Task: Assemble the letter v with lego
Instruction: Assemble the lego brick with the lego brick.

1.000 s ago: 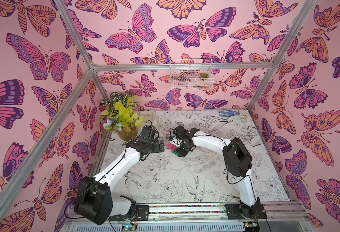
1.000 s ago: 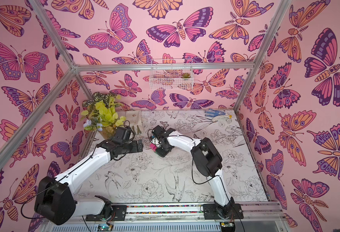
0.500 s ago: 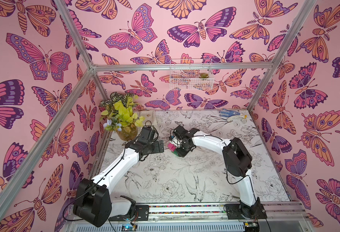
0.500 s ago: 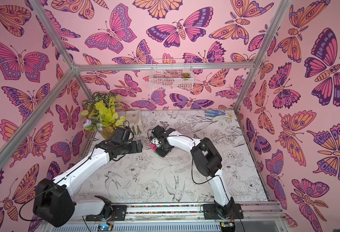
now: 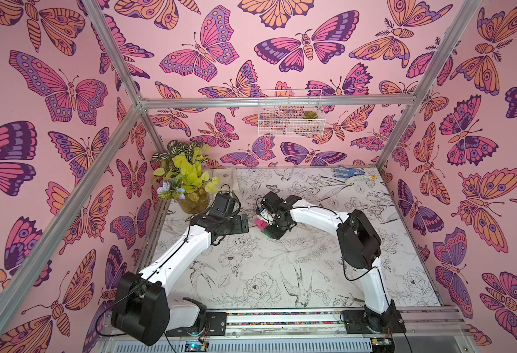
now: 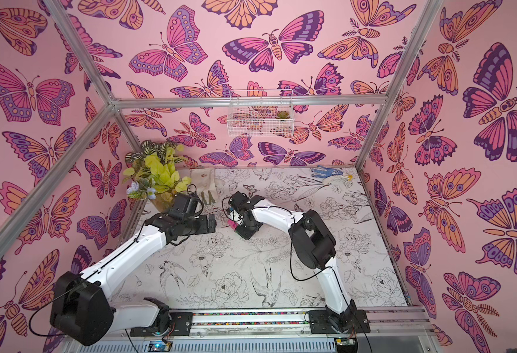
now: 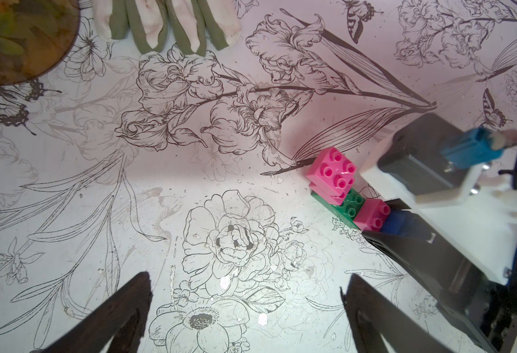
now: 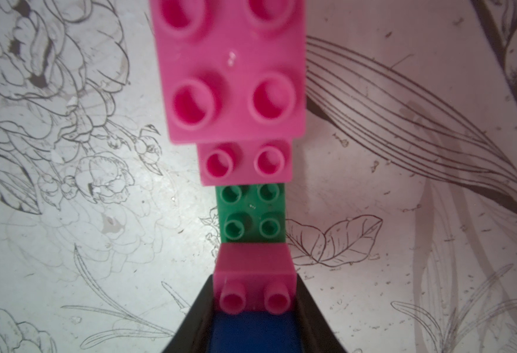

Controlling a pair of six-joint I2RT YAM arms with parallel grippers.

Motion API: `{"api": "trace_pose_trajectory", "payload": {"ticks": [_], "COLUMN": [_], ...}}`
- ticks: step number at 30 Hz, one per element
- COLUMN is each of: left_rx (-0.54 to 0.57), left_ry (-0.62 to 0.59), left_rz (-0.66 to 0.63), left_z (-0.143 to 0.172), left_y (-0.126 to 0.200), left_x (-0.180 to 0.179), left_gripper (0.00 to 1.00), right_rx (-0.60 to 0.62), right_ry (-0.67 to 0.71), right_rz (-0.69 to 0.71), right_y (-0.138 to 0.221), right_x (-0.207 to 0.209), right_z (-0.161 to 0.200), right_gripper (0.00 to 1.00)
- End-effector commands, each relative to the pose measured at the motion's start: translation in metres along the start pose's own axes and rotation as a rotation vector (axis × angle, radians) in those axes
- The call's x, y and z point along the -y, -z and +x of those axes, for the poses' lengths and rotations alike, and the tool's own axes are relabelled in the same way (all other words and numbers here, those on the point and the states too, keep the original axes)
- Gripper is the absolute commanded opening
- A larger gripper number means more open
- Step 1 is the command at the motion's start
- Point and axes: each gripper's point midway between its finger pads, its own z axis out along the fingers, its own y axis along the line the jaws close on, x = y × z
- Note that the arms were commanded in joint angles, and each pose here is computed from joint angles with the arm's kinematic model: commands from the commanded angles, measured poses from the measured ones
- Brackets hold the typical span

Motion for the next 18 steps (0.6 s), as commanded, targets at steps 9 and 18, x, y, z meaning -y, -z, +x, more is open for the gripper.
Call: {"api": "trace_pose_trajectory", "payload": {"ticks": [9,18], "left_rx": [0.019,0.014], "left_ry": [-0.01,-0.008], "left_rz": [0.0,-0.004], "left_z": [-0.007,-0.006], "left_y": [0.013,0.015], "left_x": [-0.002,-0.003], "left_gripper": [1.0,1.0], "right_rx": [-0.161,-0.209], "right_ry": [-0.008,-0.055], "right_rz": [0.019,-0.007], "right_y": [-0.021,-0.02], "right_x": [-0.001,-0.006], "right_z": [0.034,0.046], "right_gripper": [0.29,0.29]}}
